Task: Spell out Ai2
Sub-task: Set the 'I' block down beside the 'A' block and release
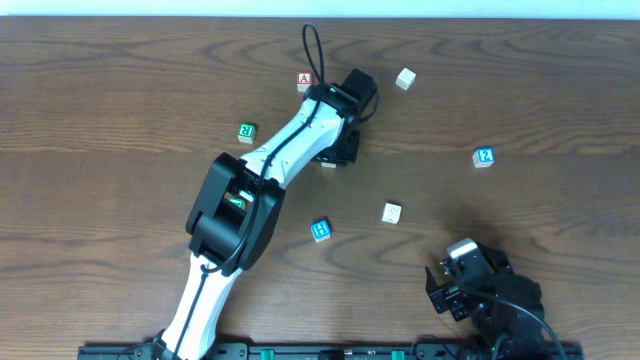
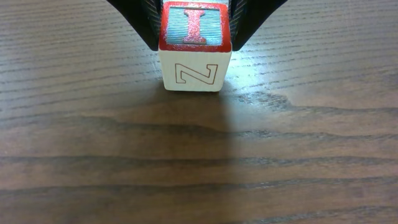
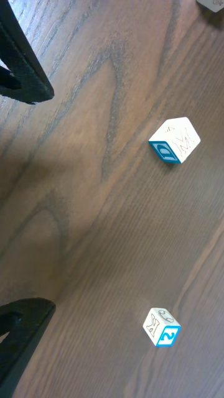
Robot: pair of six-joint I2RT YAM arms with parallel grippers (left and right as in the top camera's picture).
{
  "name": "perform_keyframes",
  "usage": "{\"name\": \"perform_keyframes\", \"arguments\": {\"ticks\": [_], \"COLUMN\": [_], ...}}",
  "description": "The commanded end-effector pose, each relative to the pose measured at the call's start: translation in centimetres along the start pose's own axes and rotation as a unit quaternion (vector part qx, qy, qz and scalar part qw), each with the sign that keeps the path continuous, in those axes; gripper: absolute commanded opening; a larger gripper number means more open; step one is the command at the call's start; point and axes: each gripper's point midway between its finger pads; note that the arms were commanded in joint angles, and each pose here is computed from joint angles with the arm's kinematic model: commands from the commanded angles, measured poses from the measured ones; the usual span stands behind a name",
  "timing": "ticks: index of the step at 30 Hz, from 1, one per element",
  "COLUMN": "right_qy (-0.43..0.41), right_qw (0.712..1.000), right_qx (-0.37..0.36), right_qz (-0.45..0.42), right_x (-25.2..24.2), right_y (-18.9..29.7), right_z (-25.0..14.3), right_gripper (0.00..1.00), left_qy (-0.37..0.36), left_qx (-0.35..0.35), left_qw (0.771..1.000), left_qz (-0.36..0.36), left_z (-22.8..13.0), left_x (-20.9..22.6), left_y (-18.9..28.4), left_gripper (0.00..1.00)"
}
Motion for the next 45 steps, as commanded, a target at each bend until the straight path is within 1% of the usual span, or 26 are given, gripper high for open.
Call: {"name": "perform_keyframes", "arguments": {"ticks": [1,17,22,25,31,32,33,34,37,39,45], "right_qy": [0.001,0.001,0.001,0.001,0.001,0.001,0.001,0.001,0.001,0.001,0.001], "right_qw": [1.0,1.0,1.0,1.0,1.0,1.0,1.0,1.0,1.0,1.0,1.0], "right_qx": [0.003,0.003,0.003,0.003,0.003,0.003,0.003,0.003,0.003,0.003,0.003], "right_qz": [0.003,0.003,0.003,0.003,0.003,0.003,0.003,0.003,0.003,0.003,0.003], "right_x": [0.16,0.16,0.16,0.16,0.16,0.16,0.16,0.16,0.16,0.16,0.16], "right_y": [-0.21,-0.21,-0.21,-0.21,-0.21,-0.21,-0.21,-0.21,-0.21,-0.21,-0.21], "right_z": [-0.38,-0.38,-0.38,-0.38,-0.38,-0.38,-0.38,-0.38,-0.38,-0.38,-0.38], "right_gripper": [0.99,0.99,0.99,0.99,0.99,0.99,0.99,0.99,0.99,0.99,0.99], "left_qy": [0.008,0.015,0.025,0.03,0.039,0.039,0.039,0.039,0.039,0.039,0.037], "left_qx": [0.01,0.029,0.029,0.029,0.028,0.028,0.028,0.027,0.026,0.023,0.017], "left_qw": [1.0,0.999,0.999,0.999,0.999,0.999,0.999,0.999,0.999,0.999,0.999], "left_qz": [-0.003,-0.014,-0.014,-0.013,-0.012,-0.012,-0.012,-0.012,-0.009,-0.004,0.006], "left_z": [-0.19,-0.91,-0.8,-0.81,-0.76,-0.76,-0.76,-0.76,-0.71,-0.62,-0.41], "left_x": [0.2,0.02,0.18,0.19,0.22,0.22,0.23,0.23,0.33,0.51,0.84], "left_y": [-0.41,-0.38,-0.39,-0.39,-0.39,-0.39,-0.39,-0.4,-0.4,-0.41,-0.41], "left_gripper": [0.06,0.06,0.09,0.06,0.06,0.11,0.24,0.34,0.42,0.5,0.51]}}
Point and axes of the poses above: each gripper's point midway between its finger pads, its own y axis back along the fingers, its own x axis along the line the jaws close on, z = x × y, and after that the axes turned 5 degrees about y, right-handed
